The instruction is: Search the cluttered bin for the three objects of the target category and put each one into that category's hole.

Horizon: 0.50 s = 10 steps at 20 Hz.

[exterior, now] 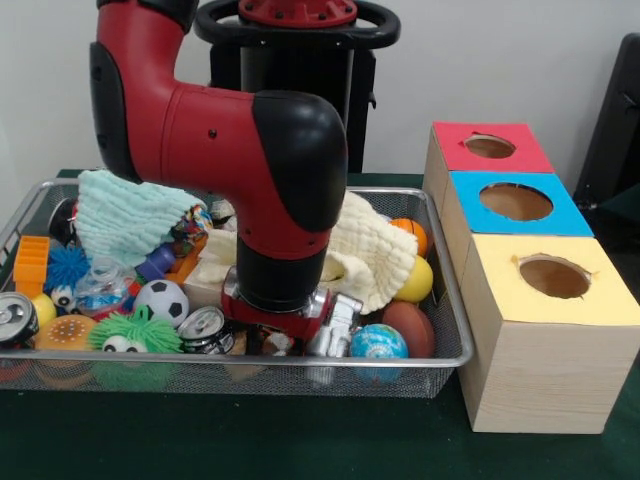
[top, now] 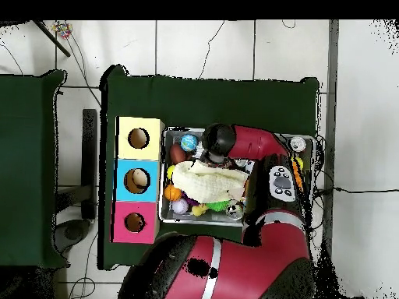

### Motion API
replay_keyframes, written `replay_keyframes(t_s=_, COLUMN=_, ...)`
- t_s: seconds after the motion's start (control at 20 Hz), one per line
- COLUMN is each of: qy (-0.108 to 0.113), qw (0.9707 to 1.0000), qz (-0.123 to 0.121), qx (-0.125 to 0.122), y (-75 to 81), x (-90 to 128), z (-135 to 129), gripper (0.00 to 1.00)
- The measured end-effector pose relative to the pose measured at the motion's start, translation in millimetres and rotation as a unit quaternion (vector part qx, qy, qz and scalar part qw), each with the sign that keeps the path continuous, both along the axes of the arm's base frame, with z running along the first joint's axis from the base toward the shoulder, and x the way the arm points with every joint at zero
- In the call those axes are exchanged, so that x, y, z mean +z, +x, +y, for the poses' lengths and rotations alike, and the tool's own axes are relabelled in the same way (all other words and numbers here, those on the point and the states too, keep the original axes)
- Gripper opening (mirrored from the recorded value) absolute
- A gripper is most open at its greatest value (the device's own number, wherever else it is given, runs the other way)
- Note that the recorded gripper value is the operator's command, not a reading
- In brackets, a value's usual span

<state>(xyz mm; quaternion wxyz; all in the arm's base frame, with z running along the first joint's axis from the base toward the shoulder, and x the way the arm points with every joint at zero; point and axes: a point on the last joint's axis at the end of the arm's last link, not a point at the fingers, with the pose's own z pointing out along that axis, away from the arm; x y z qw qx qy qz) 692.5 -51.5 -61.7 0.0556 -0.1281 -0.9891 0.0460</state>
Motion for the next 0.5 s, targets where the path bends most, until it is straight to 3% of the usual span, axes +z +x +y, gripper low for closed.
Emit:
replay_keyframes(t_s=0.25, qy=0.007, qw=0.9992, qz=0.037, qx=-0.007, y=-1.1, x=0.3, z=-0.9, gripper=0.00)
replay_keyframes(t_s=0.5, qy=0.010, qw=0.9984, qz=0.055, qx=-0.011, y=2.6, x=-3.1, z=-4.2, gripper=0.00)
